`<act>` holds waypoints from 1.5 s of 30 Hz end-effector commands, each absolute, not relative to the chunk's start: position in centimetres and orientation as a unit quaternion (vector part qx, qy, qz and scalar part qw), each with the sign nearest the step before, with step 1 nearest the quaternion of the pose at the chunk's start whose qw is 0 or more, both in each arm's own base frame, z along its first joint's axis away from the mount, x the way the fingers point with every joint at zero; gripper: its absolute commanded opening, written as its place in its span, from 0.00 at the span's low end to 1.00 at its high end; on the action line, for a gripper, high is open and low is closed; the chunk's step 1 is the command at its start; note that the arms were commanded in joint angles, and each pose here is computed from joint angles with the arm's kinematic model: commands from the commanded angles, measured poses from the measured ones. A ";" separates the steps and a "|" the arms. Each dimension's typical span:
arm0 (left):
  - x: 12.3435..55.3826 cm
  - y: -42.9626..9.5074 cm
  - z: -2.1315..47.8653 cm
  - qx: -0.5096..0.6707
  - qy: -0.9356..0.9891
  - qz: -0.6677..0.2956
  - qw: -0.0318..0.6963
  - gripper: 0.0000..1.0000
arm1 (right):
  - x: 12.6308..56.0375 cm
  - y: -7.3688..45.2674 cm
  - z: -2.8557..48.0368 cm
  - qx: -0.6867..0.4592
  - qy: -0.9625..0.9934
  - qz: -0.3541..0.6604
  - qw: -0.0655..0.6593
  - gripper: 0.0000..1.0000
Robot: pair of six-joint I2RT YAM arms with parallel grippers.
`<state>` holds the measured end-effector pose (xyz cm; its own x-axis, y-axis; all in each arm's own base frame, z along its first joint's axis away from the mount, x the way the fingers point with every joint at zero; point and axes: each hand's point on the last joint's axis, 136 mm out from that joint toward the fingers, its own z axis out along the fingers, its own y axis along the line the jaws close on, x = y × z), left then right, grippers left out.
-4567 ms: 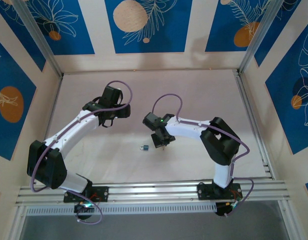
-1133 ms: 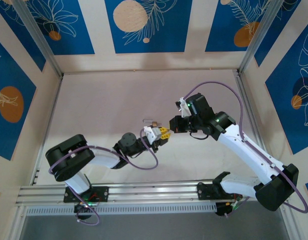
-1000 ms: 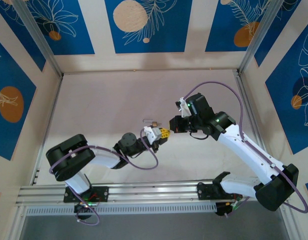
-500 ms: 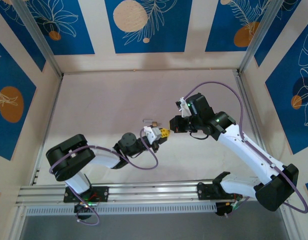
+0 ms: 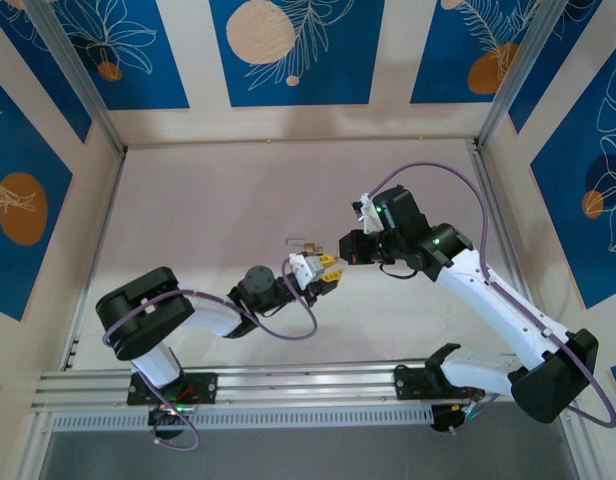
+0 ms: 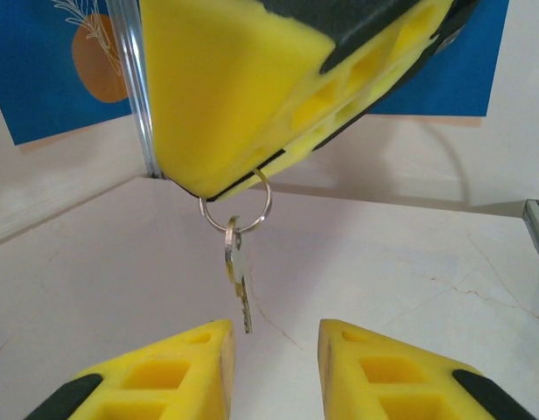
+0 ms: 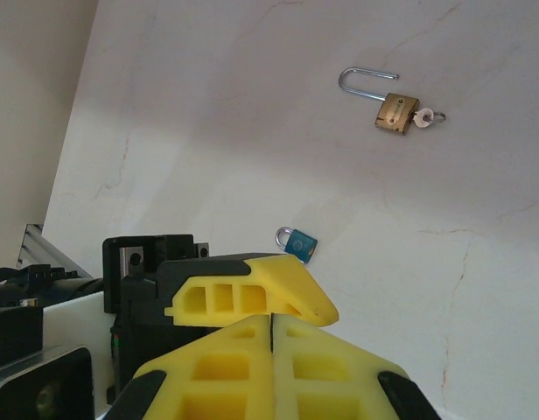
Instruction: Unlock with the key
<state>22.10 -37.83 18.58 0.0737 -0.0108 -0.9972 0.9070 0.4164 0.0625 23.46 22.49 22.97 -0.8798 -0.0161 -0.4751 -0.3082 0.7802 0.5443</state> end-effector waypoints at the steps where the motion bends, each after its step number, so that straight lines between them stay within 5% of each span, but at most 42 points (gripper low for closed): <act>1: 21.9 -37.9 18.7 0.391 0.562 -0.379 0.622 0.29 | 22.8 23.0 23.3 -0.092 0.910 0.339 0.220 0.00; 9: 22.2 -37.5 19.1 0.377 0.561 -0.375 0.635 0.22 | 22.8 23.0 22.8 -0.090 0.913 0.335 0.214 0.00; 20: 22.4 -36.9 19.9 0.366 0.557 -0.369 0.648 0.31 | 22.6 22.9 22.0 -0.088 0.916 0.334 0.206 0.00; 26: 22.2 -37.0 20.0 0.369 0.555 -0.372 0.646 0.18 | 22.6 23.0 21.9 -0.088 0.916 0.335 0.204 0.00; 45: 22.4 -36.6 19.6 0.370 0.560 -0.358 0.650 0.00 | 22.7 22.2 21.5 -0.080 0.919 0.326 0.206 0.00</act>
<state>22.44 -37.15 18.16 0.0821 -0.0172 -0.9965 0.8894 0.4524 0.0654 23.15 22.63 21.96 -0.8932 -0.0152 -0.4493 -0.2947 0.7745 0.5597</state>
